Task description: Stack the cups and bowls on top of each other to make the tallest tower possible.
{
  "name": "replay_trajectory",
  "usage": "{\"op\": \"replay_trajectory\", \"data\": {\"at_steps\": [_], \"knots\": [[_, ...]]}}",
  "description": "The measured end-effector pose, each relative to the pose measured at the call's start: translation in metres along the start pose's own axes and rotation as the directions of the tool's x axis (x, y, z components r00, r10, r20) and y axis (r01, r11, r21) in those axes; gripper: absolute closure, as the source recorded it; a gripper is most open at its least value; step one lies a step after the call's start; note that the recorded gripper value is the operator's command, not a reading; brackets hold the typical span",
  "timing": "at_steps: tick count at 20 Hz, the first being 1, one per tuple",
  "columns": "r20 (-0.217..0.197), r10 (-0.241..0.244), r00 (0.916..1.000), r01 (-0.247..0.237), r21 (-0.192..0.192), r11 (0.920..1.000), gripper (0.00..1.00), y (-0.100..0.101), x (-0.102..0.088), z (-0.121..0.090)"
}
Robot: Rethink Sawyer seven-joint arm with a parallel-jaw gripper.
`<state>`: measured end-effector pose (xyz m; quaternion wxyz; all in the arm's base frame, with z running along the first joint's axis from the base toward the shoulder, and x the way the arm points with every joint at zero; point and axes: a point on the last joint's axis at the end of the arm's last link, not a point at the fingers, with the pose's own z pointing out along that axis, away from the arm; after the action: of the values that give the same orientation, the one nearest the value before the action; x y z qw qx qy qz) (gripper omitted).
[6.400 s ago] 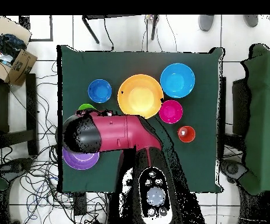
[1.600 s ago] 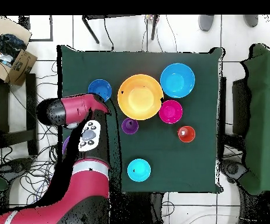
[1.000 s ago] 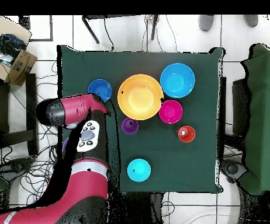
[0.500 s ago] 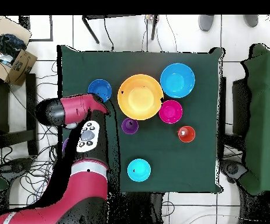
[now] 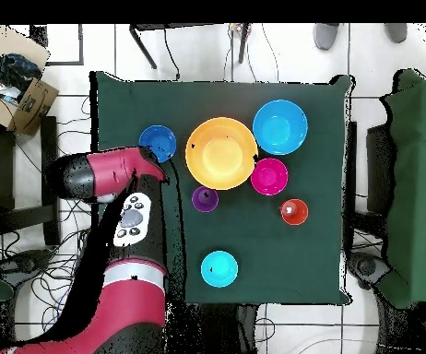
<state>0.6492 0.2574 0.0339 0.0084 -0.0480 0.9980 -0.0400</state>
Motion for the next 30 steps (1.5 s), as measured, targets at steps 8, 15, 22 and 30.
{"op": "replay_trajectory", "data": {"at_steps": [8, 15, 22, 30], "knots": [[0.056, 0.019, 0.9983, -0.019, 0.001, 0.9998, 0.00, -0.009, -0.014, -0.039], [0.080, 0.043, 0.9959, -0.043, -0.007, 0.9991, 0.00, -0.013, -0.023, -0.057], [0.073, 0.047, 0.9962, -0.048, 0.005, 0.9989, 0.00, -0.018, -0.022, -0.051], [0.036, 0.029, 0.9989, -0.030, 0.033, 0.9990, 0.00, -0.013, -0.011, -0.020]]}}
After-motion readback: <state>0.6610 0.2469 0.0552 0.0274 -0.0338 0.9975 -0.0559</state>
